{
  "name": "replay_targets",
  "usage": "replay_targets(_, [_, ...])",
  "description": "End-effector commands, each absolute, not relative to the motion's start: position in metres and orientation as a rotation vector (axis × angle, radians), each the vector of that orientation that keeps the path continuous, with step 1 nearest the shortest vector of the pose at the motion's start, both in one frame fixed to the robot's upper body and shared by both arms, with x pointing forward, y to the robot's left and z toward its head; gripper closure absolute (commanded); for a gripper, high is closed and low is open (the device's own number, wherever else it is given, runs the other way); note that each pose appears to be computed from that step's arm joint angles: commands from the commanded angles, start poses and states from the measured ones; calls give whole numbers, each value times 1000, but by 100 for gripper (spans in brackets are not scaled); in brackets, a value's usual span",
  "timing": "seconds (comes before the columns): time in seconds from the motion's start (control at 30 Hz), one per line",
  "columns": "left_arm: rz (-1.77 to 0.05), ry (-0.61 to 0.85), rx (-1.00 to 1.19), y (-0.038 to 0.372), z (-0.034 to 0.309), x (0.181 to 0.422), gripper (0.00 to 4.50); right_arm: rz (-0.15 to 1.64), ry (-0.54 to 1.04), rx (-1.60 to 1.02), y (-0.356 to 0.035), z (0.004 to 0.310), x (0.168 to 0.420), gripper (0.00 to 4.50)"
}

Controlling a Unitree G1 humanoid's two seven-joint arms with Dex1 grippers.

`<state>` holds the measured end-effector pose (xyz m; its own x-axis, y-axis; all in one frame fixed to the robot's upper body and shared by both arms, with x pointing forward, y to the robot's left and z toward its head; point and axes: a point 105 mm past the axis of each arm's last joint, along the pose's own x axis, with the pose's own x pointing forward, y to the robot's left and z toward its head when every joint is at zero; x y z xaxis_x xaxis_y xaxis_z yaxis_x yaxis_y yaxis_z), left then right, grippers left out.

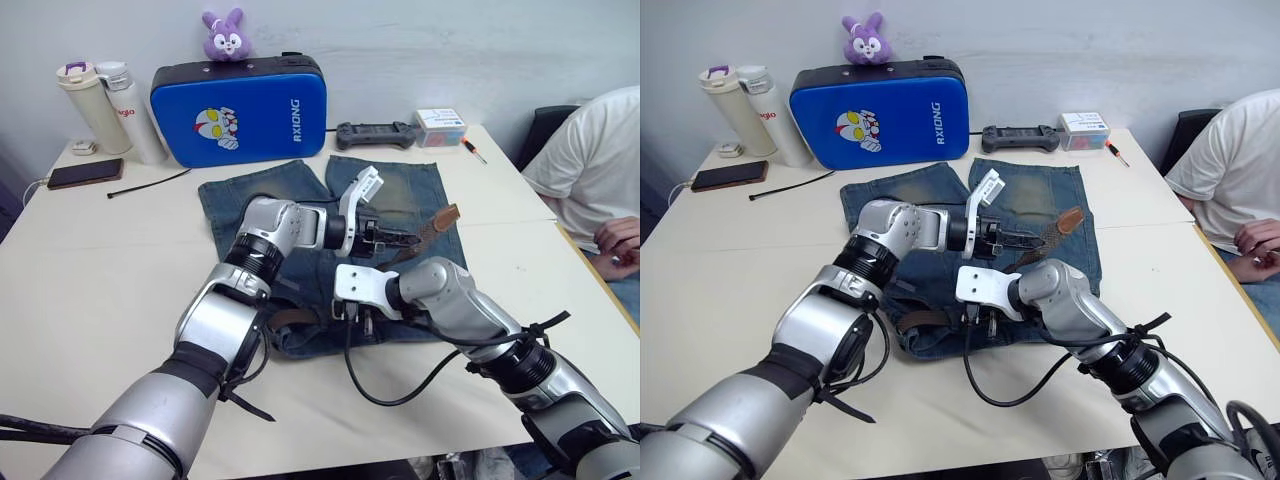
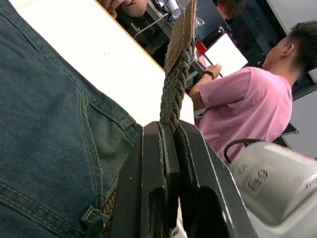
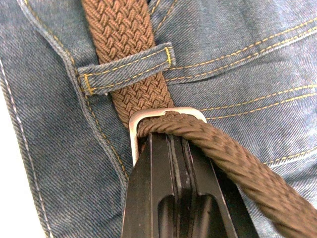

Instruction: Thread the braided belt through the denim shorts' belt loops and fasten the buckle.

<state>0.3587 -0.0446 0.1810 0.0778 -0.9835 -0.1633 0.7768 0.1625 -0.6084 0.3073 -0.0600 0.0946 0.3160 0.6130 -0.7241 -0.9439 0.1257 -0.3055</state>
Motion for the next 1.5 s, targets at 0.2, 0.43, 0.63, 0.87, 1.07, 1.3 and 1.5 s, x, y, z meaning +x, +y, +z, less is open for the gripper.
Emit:
replay_targets(0.2, [-1281,529,-416,3,197,348,450,961,690,-614,-124,96,303,440])
replay_targets(0.43, [-1240,498,-439,12,200,343,450,851,664,-331,-136,130,293,440])
replay_targets(0.63, [-1249,501,-427,7,198,342,450,794,619,-181,-144,156,291,440])
replay_targets(0.87, [-1333,471,-286,-9,204,333,450,773,473,-166,-157,190,288,440])
replay_targets(1.07, [-1345,410,-15,-16,193,330,450,727,278,-557,-173,216,291,440])
replay_targets(1.3, [-1326,169,388,-18,198,340,450,724,232,-772,-191,229,281,290])
replay_targets(1.5, [-1397,74,497,-23,205,331,450,806,162,-863,-165,233,290,209])
